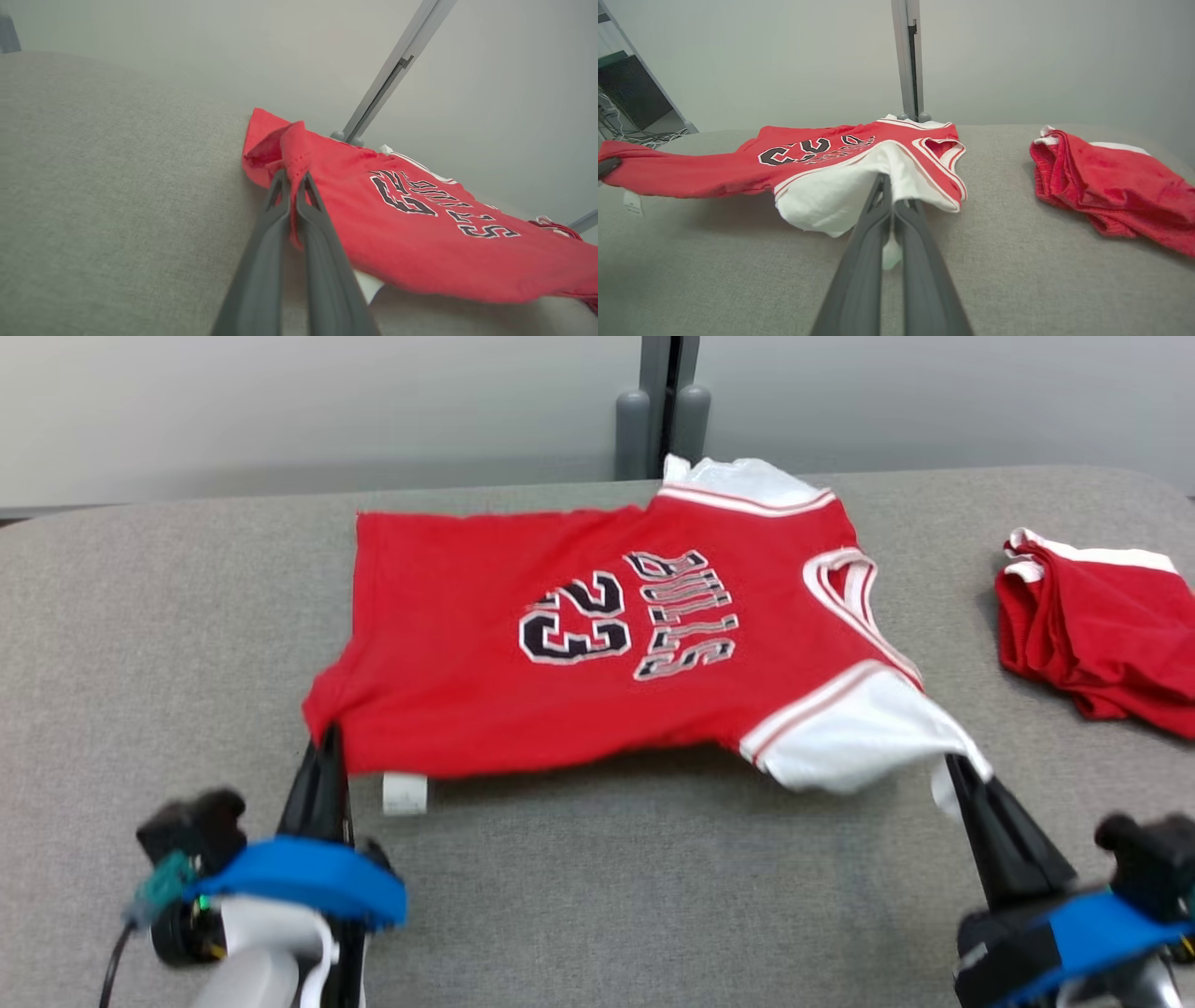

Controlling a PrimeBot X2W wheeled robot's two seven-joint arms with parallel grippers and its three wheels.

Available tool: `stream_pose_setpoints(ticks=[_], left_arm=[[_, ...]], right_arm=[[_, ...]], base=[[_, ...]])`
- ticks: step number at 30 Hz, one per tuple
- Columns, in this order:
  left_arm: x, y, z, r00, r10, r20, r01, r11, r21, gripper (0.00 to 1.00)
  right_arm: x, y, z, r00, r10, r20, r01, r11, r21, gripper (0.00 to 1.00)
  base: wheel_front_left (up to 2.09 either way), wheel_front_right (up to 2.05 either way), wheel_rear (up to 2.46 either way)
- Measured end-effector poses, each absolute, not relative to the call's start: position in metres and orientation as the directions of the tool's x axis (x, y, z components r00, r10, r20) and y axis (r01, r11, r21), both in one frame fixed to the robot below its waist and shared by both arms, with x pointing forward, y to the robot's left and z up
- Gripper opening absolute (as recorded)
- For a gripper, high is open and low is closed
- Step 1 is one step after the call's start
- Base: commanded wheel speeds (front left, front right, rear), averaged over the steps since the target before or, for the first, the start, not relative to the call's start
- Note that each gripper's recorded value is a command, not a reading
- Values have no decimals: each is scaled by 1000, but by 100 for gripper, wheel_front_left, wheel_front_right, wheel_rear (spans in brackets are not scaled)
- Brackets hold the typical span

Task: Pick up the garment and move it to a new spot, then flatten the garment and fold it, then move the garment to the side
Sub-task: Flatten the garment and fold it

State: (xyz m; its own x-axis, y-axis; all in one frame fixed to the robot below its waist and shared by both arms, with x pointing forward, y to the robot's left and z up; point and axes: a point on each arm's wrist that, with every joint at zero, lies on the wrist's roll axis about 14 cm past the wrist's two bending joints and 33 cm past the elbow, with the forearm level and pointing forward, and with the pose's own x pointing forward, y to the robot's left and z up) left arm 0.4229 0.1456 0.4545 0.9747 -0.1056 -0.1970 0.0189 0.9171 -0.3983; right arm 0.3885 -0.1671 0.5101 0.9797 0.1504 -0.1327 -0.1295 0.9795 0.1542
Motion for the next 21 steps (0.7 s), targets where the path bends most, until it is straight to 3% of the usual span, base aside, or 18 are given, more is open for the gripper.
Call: stream_pose_setpoints(ticks=[9,21], left_arm=[[360,145,427,930,-85,-358,-86,895,-437,0],[351,138,410,888,-108,-446,-100,903,-417,0]], right_arm=[[332,-181,484,953,93,-287,-41,983,181,0],[343,-173,446,919,117,-377,-36,976,215,0]], base=[[0,0,0],[0,0,0]])
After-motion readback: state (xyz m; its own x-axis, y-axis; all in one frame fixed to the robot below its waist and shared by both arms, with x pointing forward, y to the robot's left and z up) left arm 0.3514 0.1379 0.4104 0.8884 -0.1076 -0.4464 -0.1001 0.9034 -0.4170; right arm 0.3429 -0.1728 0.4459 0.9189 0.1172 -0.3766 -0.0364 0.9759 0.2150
